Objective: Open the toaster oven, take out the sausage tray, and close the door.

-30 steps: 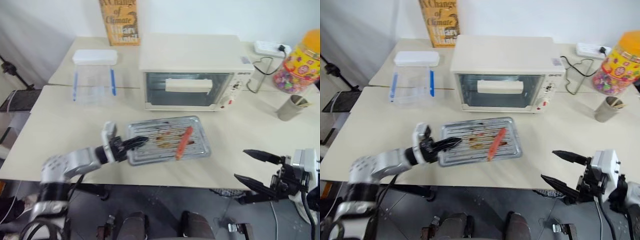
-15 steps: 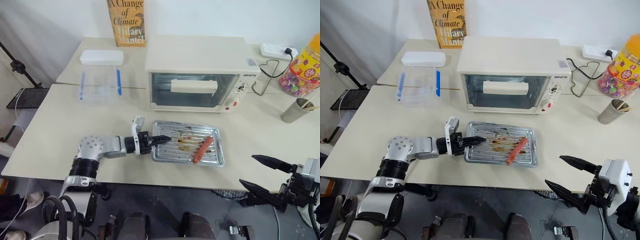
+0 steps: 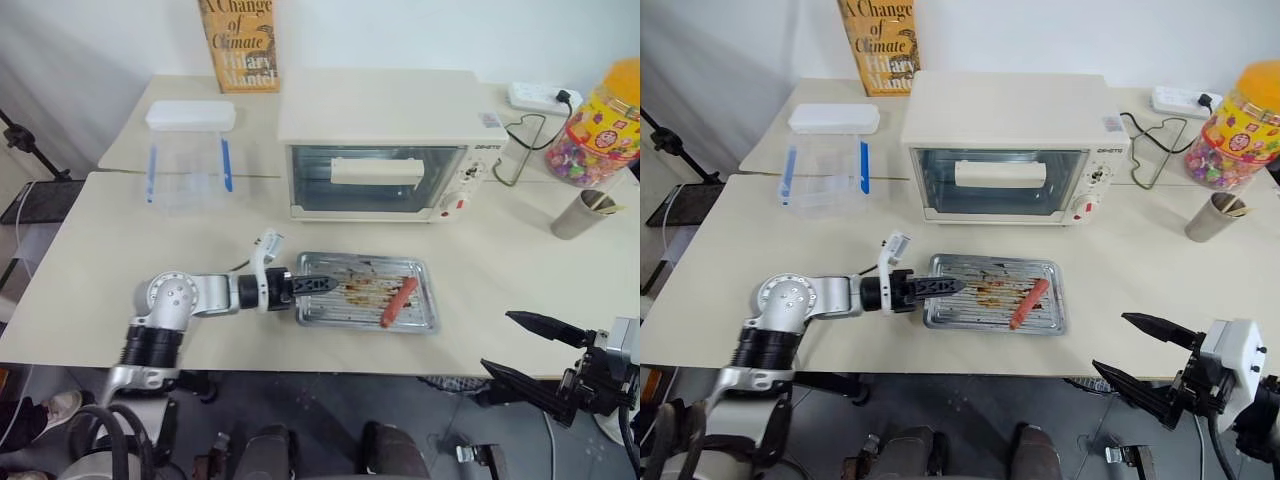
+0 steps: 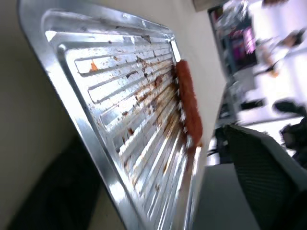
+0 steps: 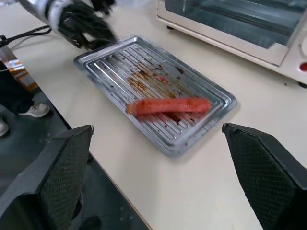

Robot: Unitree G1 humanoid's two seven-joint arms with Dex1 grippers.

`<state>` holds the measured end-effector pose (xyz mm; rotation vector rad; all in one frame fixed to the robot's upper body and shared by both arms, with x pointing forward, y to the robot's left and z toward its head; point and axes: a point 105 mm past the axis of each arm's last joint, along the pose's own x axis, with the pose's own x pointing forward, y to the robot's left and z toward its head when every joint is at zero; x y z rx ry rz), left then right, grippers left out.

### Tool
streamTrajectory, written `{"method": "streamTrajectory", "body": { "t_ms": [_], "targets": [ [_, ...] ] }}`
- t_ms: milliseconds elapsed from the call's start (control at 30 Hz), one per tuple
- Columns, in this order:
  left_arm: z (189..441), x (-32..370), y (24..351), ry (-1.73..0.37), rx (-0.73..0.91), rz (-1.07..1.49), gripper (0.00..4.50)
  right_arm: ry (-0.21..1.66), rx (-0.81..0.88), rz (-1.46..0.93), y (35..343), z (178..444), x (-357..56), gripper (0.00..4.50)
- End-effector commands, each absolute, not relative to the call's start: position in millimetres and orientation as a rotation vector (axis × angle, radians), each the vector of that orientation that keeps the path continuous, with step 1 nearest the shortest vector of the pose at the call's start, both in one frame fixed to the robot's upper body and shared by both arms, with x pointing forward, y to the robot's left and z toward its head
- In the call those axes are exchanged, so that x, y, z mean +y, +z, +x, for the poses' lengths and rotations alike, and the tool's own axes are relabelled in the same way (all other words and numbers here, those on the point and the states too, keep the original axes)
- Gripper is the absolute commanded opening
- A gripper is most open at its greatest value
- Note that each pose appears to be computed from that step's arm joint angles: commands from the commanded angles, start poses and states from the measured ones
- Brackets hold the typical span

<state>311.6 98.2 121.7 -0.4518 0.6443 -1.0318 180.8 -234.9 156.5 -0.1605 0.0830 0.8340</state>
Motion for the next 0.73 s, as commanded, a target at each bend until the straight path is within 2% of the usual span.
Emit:
{"method": "streamTrajectory", "body": {
  "t_ms": [33, 300, 400, 467, 567, 733],
  "targets": [
    [308, 126, 139, -1.048, 0.46, -0.359, 4.46, 0.852, 0.063, -0.143, 159, 184, -236, 4.5],
    [275, 190, 150, -1.153, 0.086, 0.133, 4.46, 0.882, -0.014, -0.153, 164, 207, -232, 4.5],
    [276, 213, 159, -1.044, -0.038, 0.281, 4.46, 0.913, -0.078, -0.183, 170, 212, -228, 4.5],
    [267, 229, 158, -1.044, -0.04, 0.351, 4.46, 1.006, -0.048, -0.111, 170, 208, -221, 4.5],
    [260, 240, 163, -1.046, -0.08, 0.332, 4.46, 1.113, -0.065, -0.148, 169, 203, -211, 4.5],
    [258, 235, 163, -1.079, -0.09, 0.304, 4.46, 1.161, -0.089, -0.206, 165, 205, -207, 4.5]
  ]
}}
